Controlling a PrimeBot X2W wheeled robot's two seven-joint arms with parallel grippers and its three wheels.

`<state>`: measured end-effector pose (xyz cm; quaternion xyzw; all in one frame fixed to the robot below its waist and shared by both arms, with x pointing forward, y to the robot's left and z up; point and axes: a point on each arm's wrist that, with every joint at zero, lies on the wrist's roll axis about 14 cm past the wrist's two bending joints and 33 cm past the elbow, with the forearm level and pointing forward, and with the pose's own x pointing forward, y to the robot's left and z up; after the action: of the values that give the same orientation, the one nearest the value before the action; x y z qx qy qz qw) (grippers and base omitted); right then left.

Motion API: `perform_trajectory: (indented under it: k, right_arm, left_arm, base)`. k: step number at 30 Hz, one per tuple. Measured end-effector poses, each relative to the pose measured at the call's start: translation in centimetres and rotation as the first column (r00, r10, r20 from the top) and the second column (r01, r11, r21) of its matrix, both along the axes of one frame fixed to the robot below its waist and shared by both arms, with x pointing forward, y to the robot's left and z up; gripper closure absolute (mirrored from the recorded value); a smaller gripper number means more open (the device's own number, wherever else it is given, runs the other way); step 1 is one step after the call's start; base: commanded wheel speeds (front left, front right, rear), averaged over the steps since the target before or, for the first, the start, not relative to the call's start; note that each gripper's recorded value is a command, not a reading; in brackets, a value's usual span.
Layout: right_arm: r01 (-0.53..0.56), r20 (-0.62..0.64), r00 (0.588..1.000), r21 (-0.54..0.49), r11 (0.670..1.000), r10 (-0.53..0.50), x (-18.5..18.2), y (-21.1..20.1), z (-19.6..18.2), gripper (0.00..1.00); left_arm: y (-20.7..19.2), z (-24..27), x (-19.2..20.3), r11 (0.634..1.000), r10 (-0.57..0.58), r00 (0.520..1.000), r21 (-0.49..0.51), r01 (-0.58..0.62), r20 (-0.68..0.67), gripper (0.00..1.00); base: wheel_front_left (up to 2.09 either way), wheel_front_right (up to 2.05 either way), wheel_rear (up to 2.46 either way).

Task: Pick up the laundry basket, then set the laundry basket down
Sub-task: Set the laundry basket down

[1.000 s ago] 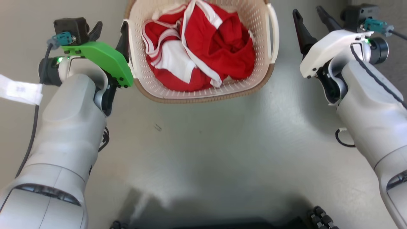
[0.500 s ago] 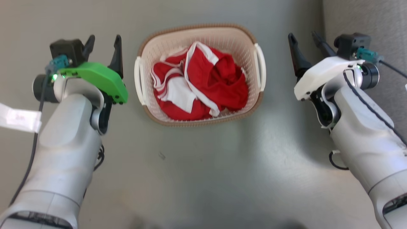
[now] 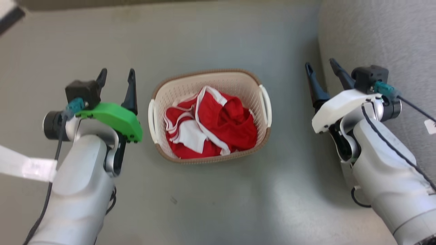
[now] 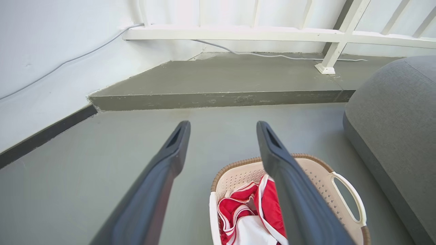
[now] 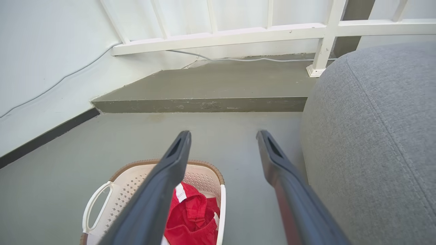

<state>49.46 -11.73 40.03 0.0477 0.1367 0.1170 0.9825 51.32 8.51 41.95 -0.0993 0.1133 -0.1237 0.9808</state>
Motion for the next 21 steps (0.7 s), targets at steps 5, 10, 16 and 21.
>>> perform_trajectory:
  k: [5, 10, 16, 21]
  right_arm:
    - [0.025, 0.049, 0.998, -0.004, 1.0, -0.024, -1.5, -0.7, 2.1, 0.0]
    - [0.045, 0.091, 0.995, -0.006, 0.999, -0.044, -2.6, -1.2, 3.8, 0.0]
    - [0.085, 0.139, 0.987, 0.0, 0.996, -0.084, -4.6, -2.3, 5.7, 0.0]
    - [0.083, 0.168, 0.982, 0.001, 0.997, -0.082, -6.5, -2.3, 6.7, 0.0]
  left_arm:
    - [-0.1, 2.1, -1.5, 1.0, 0.001, 0.998, 0.005, -0.001, 0.057, 0.0]
    - [-0.4, 3.9, -2.7, 1.0, 0.006, 0.995, 0.002, -0.006, 0.102, 0.0]
    - [-0.5, 6.0, -4.8, 1.0, 0.007, 0.987, 0.005, -0.007, 0.161, 0.0]
    - [-0.1, 7.2, -6.8, 1.0, 0.021, 0.981, 0.003, -0.022, 0.195, 0.0]
  base:
    - [0.0, 0.0, 0.0]
    - [0.0, 0.0, 0.0]
    - [0.0, 0.0, 0.0]
    - [0.0, 0.0, 0.0]
